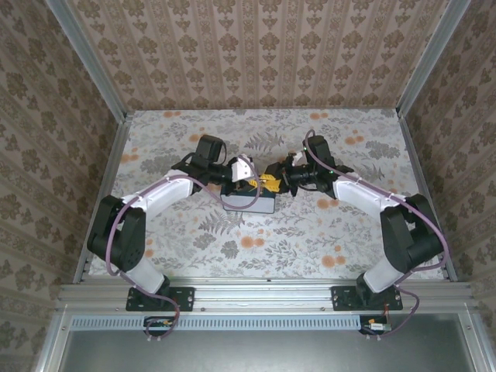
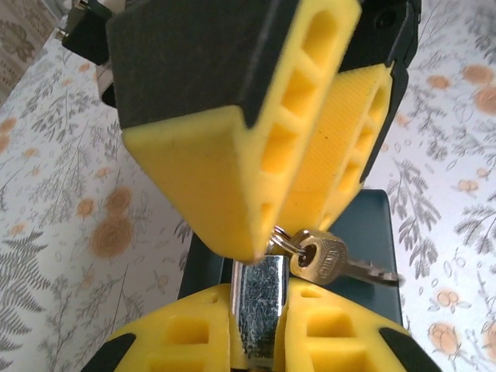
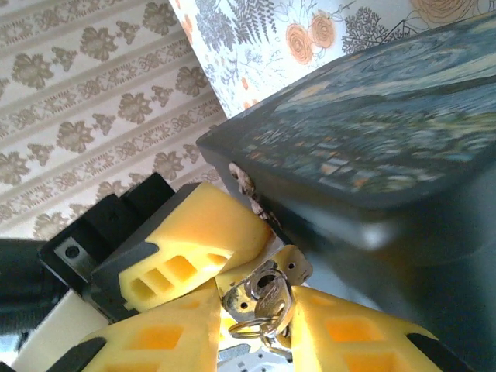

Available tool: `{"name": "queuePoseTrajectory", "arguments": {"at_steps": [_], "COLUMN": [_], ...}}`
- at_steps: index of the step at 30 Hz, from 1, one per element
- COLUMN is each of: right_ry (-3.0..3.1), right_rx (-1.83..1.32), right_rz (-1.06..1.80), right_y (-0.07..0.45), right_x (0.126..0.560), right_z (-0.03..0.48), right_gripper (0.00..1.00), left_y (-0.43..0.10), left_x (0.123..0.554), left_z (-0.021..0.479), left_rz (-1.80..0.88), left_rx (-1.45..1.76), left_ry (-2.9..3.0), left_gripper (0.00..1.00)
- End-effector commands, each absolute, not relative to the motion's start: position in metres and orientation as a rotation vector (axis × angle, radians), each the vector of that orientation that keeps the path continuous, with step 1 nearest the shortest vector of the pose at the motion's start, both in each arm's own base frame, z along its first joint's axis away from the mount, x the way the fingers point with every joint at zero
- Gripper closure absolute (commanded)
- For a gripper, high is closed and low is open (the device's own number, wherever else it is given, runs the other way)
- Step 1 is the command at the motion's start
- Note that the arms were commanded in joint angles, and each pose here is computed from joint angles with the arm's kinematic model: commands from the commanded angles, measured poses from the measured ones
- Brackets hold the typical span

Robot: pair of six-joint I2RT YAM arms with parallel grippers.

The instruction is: Unlock a padlock with a key

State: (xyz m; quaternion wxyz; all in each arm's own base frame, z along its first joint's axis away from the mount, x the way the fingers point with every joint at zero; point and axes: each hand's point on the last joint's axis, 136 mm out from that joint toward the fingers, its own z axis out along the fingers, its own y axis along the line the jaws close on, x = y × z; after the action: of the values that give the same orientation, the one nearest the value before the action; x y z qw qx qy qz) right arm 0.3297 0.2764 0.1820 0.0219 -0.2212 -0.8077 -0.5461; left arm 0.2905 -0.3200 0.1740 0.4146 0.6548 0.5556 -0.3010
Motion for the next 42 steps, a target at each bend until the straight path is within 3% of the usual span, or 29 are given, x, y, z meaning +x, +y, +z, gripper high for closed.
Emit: {"name": "queuePoseTrajectory", "arguments": {"at_steps": [1,5,9,16,21,29,42], "right_ry": [-2.624,-2.788,-2.854,-2.878,-2.937,-3.131,-3.221], "right_rx": [-0.518,-0.472,-0.438,-0.381,-0.302,0.042,0.266], "right_rz": [-1.633,-1.520,-1.455,-1.462,-1.425,-1.304,-1.165], "right_y": [0.269,0.243,0.234,0.238,0.239,0.248,0.278], "right_x": [0.310,0.307,0.305,0.308,0.309,0.319,0.333], "right_z": [0.198,0.197,0.192,0.188,0.188,0.189,0.185], "right_gripper": [0.70,0.71,0.71,0.72,0.73,0.71,0.70], "left_y": [-0.328,-0.326,-0.325,-0.322,-0.317,-0.290,-0.260], "left_x": [0.288,0.287,0.289,0.301,0.304,0.341,0.363], "left_z": [0.191,0.186,0.184,0.209,0.239,0.233,0.185], "left_rz": [-0.852,-0.870,-0.868,-0.907,-1.032,-0.907,-0.802], "left_rx": [1.616,1.627,1.629,1.513,1.444,1.241,0.913], "left_ry": [1.309,1.340,1.381,1.386,1.345,1.513,1.962], "left_gripper": [1.00,0.97,0.77,0.57,0.54,0.54,0.55]}}
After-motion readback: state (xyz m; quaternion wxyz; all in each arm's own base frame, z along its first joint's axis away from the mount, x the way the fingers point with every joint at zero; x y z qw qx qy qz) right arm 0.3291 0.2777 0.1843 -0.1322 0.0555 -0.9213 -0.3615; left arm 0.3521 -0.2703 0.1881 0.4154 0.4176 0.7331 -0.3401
